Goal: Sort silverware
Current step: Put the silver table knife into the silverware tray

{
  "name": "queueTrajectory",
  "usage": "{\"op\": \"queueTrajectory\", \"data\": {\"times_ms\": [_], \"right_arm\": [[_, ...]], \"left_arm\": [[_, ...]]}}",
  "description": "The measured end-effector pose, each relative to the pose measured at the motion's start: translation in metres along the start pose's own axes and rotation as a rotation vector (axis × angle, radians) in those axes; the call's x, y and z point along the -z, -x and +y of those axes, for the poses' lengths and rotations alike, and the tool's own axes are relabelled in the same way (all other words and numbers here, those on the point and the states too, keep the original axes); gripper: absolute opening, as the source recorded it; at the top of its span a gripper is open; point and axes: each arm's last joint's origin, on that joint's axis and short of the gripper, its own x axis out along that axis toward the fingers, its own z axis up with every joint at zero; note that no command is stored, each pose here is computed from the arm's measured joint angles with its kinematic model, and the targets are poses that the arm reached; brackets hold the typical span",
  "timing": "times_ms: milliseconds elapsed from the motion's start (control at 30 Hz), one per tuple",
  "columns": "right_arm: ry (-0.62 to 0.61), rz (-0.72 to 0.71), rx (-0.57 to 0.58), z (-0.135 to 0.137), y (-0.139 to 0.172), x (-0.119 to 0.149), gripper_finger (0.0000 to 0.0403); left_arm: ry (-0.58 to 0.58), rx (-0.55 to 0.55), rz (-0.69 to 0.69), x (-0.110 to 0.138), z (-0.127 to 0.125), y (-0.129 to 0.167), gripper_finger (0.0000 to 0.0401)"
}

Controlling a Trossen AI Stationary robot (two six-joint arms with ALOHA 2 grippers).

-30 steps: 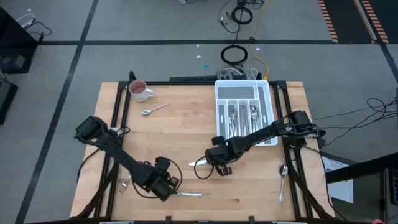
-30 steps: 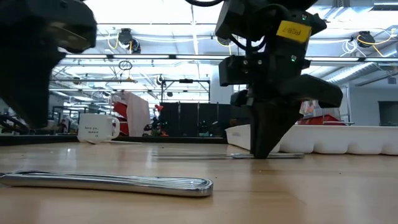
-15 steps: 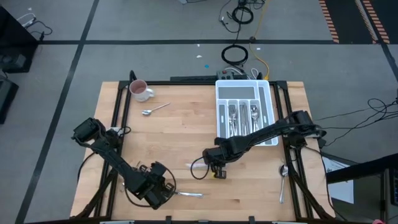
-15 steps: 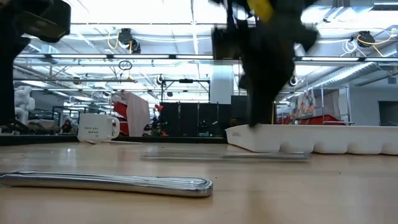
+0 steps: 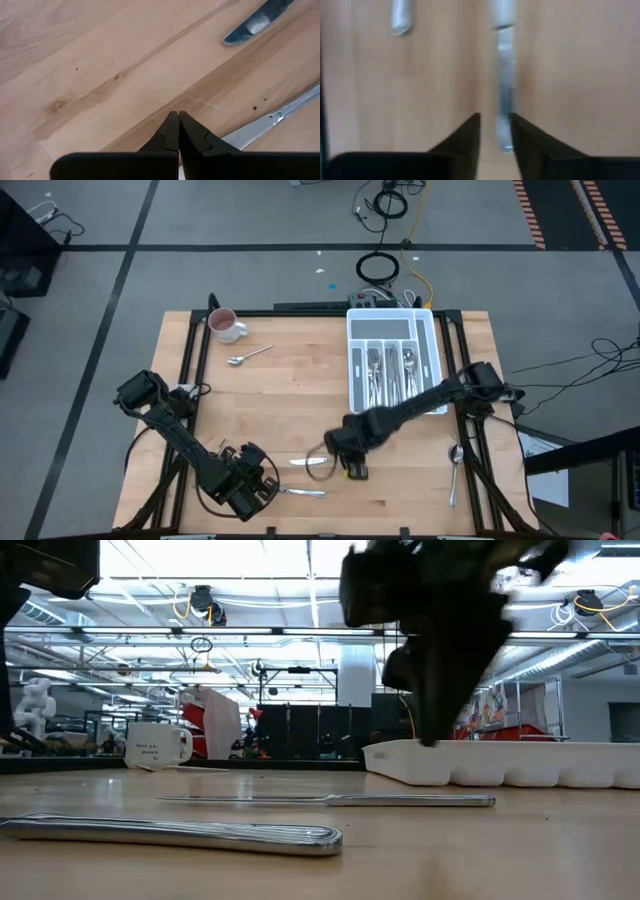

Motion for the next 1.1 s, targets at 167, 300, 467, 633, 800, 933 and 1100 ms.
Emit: {"op": "queueTrajectory", "data": {"times_ms": [167,300,467,633,800,933,1100], "right_arm": [[0.023,0.036,0.044,0.015,-0.024,0.007,0.0189],[0.000,0.021,0.089,0.016,-0.031,0.002,0.0225],[0.047,-0.007,0.108,0.017,-0.039,-0.014,0.0218],[0.099,0.081,0.113,0.015,-0.068,-0.019,0.0203],[0.122,0.194,0.166,0.013,-0.083,-0.020,0.0175],[0.136,0.191,0.188,0.012,-0.084,-0.020,0.0076],[0.129,0.173,0.187,0.011,-0.085,-0.023,0.0014]], "left_arm": [[0.000,0.002,-0.017,-0.001,0.000,0.000,0.0000],[0.000,0.003,-0.017,-0.001,0.000,0.000,0.0000],[0.002,0.005,-0.017,-0.001,0.000,0.000,0.0000],[0.001,0.005,-0.017,-0.001,0.000,0.000,0.0000],[-0.003,-0.004,-0.019,-0.001,0.001,0.000,0.0000],[-0.003,-0.004,-0.021,-0.001,0.001,0.000,0.0000],[-0.004,-0.002,-0.032,-0.001,0.001,0.000,0.0000]]}}
